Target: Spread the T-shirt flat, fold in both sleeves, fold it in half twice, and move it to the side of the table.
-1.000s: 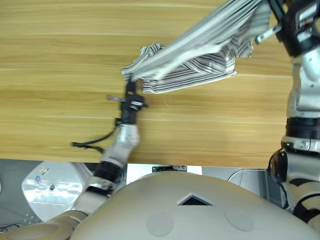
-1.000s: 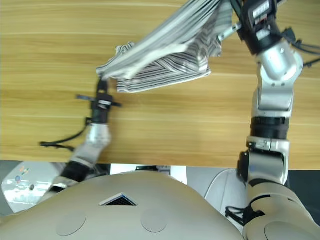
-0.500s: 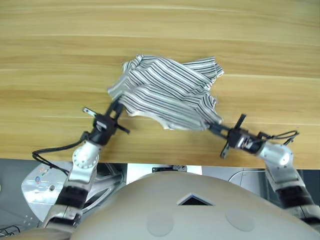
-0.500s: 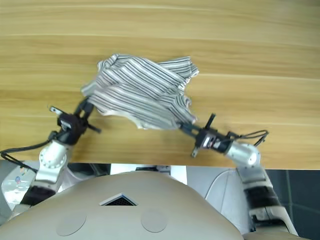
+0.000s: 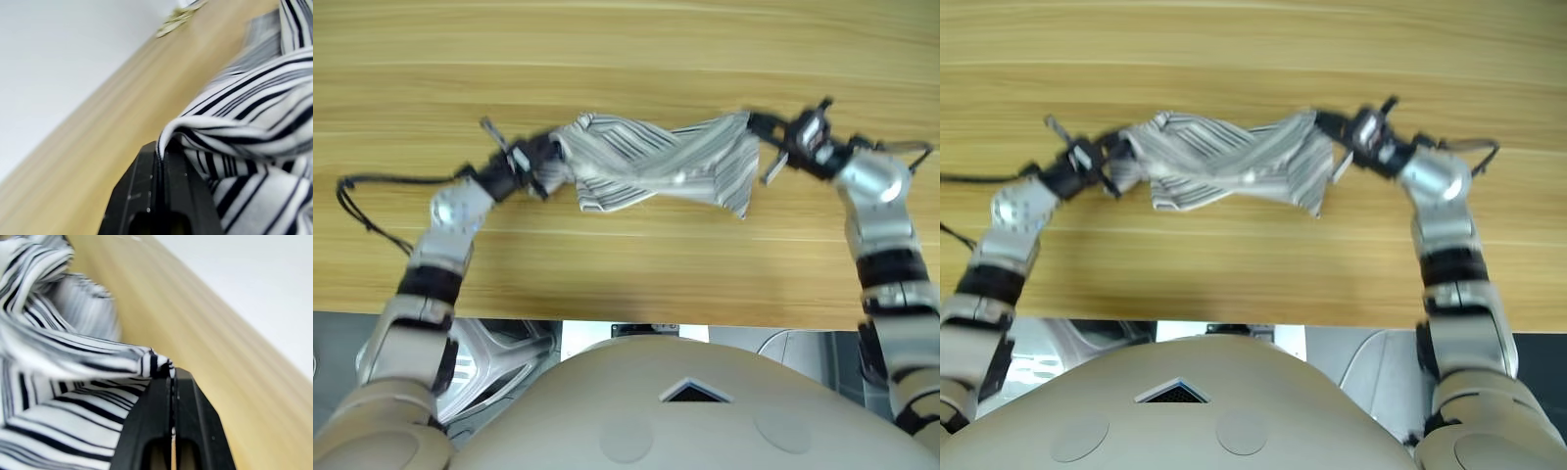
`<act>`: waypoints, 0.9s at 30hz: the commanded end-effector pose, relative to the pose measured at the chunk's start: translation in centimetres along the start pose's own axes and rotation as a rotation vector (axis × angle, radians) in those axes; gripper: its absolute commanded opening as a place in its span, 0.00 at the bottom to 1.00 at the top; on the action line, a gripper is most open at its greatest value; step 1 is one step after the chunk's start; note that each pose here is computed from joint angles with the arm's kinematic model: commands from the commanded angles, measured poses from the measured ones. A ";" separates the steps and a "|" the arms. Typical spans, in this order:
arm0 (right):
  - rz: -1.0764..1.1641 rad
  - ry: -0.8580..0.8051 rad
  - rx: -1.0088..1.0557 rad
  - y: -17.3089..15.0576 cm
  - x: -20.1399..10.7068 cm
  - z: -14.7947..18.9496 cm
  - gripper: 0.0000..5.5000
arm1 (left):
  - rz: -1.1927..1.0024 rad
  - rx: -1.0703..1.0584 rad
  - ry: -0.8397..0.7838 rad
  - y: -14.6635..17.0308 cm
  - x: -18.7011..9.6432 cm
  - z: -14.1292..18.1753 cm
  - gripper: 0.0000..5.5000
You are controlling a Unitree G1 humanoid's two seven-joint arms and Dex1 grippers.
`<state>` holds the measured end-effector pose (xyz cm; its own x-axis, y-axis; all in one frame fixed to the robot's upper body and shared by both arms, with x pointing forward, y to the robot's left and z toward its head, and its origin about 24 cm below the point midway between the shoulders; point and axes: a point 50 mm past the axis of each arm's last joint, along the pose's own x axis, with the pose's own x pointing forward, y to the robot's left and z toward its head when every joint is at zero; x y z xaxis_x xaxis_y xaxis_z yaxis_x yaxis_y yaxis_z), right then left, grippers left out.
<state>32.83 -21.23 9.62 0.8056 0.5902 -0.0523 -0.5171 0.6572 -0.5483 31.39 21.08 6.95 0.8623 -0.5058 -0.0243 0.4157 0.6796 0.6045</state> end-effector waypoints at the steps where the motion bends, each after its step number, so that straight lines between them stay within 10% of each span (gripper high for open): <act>1: -1.654 -0.623 -0.195 -18.8 -0.3 23.8 0.00 | 1.204 -0.605 -0.689 21.7 5.5 24.5 0.01; 3: -1.798 -1.019 -0.278 -18.3 -4.3 28.3 0.00 | 1.126 -0.608 -1.166 23.0 1.5 31.0 0.01; 5: -1.564 -1.080 -0.234 -17.4 -3.7 26.8 0.00 | 0.793 -0.428 -1.413 20.0 0.7 31.2 0.01; 9: -0.499 -0.519 0.144 -7.2 2.8 8.9 0.00 | 0.133 -0.333 -0.819 6.4 5.6 14.0 0.01; 13: 0.194 -0.302 0.329 9.0 -8.1 0.6 0.00 | -0.230 -0.412 -0.331 -6.4 -4.4 1.0 0.01; 17: 0.425 -0.106 0.520 16.0 -17.5 0.7 0.00 | -0.628 -0.446 -0.012 -16.3 -16.9 -0.8 0.01; 27: 0.444 0.083 0.407 14.6 -17.2 -1.8 0.00 | -0.512 -0.390 0.155 -16.2 -19.1 -1.7 0.01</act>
<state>11.85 -22.05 1.52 0.5030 0.8357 -0.2204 -0.8633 0.4978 -0.0827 10.25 19.11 -1.62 0.5516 -0.8134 -0.1848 0.8307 0.5155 0.2105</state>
